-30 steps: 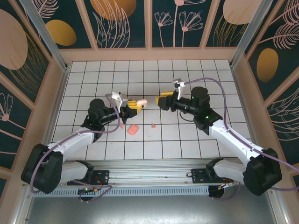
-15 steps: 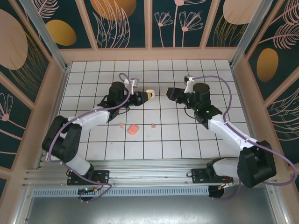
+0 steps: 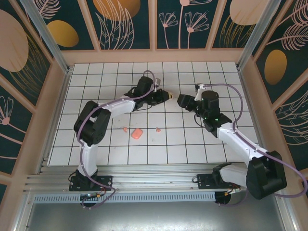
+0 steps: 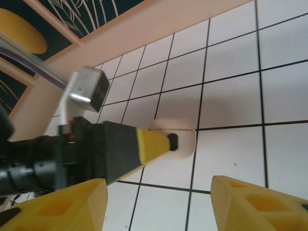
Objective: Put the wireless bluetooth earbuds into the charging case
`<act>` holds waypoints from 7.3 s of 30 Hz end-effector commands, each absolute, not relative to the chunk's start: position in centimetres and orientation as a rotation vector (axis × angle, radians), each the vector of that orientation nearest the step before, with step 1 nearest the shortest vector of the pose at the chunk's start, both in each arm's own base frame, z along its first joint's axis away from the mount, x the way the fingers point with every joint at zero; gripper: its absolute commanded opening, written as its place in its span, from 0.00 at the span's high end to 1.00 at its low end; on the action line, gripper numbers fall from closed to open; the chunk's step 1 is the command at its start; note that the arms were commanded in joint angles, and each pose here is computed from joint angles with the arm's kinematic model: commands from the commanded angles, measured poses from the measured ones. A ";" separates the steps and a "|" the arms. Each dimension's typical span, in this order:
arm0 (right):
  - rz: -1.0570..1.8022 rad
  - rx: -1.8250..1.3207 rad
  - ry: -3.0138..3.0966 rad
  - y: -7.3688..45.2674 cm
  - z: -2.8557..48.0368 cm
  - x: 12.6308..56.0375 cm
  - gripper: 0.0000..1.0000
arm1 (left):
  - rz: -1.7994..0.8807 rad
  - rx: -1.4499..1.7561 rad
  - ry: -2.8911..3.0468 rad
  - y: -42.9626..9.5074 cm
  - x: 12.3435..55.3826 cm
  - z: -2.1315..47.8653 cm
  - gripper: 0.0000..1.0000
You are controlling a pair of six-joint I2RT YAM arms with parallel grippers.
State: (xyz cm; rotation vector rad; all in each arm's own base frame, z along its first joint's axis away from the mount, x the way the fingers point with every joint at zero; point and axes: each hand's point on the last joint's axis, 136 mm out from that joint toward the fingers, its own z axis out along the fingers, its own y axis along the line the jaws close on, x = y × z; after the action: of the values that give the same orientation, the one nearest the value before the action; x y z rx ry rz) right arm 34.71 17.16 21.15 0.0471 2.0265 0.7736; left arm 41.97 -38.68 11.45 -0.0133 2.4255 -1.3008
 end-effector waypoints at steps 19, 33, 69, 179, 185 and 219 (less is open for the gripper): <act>0.795 0.120 1.957 15.8 22.4 33.5 0.41 | -1.400 -0.125 2.632 -43.4 40.8 5.2 0.85; 0.818 0.117 1.938 15.9 23.1 33.1 0.41 | -1.275 -0.129 2.657 -42.5 41.4 4.4 0.65; 0.861 0.098 1.908 16.4 24.5 32.4 0.41 | -0.087 0.396 2.953 -21.5 28.5 7.7 0.43; 1.681 -0.819 2.464 34.0 16.8 21.4 0.50 | -0.566 1.542 1.717 -27.8 23.2 15.4 0.72; 1.685 -0.823 2.452 34.4 16.8 21.6 0.56 | -0.581 1.539 1.712 -27.9 23.1 15.7 0.72; 1.285 -1.128 1.411 25.4 27.9 19.1 0.87 | -1.092 1.099 1.256 -30.4 20.2 26.1 0.45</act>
State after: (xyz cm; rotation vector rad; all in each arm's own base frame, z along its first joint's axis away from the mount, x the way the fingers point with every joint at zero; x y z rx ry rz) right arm 20.78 25.41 26.51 -0.9781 1.5900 1.3046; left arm 22.18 -29.63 22.20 1.0422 1.4657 -0.9760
